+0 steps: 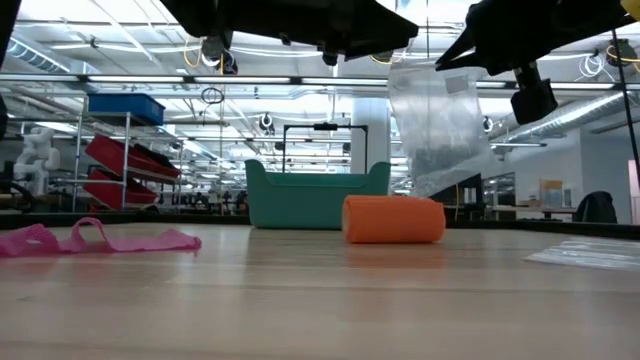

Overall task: Roll bandage
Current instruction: Put the orange bandage into the transparent zip bag

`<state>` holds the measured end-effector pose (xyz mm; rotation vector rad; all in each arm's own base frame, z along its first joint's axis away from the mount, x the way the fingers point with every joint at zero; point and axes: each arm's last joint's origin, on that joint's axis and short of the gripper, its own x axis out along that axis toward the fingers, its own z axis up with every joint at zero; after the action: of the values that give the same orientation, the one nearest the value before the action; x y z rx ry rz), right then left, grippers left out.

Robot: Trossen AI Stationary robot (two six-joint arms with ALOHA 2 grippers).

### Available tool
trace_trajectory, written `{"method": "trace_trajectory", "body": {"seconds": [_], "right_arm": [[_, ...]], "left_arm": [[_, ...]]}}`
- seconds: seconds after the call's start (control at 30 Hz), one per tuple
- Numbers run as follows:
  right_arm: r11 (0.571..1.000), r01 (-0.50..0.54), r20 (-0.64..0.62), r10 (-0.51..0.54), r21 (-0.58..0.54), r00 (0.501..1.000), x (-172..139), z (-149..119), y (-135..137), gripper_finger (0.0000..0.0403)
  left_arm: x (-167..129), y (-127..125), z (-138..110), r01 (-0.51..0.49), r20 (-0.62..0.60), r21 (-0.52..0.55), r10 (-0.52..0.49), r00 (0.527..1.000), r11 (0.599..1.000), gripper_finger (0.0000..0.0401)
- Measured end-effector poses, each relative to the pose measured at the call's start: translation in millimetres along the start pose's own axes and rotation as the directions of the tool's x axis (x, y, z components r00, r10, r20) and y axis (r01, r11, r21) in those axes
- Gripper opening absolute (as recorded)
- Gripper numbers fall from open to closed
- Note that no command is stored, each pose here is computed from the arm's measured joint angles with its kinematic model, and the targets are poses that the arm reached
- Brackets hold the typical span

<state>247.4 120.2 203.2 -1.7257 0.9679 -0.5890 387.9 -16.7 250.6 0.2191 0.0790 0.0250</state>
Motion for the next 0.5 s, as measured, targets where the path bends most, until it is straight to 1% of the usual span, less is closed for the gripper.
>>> {"method": "trace_trajectory", "body": {"seconds": [0.27, 0.43, 0.5], "right_arm": [[1.0, 0.003, -0.022, -0.003, 0.011, 1.0, 3.7, -0.9, -0.3, 0.0], [1.0, -0.003, -0.042, 0.004, 0.028, 0.999, 9.5, -1.6, -0.8, 0.0], [0.999, -0.005, -0.05, 0.007, 0.04, 0.999, 12.0, -1.6, -1.4, 0.0]], "left_arm": [[2.5, -3.3, -4.0, 0.008, -0.011, 0.001, -0.008, 1.0, 1.0, 0.0164], [5.5, -4.7, -9.7, 0.01, -0.032, -0.022, -0.011, 0.999, 1.0, 0.0164], [5.7, -3.3, -11.0, -0.027, -0.047, -0.028, 0.026, 0.999, 0.999, 0.0164]]}}
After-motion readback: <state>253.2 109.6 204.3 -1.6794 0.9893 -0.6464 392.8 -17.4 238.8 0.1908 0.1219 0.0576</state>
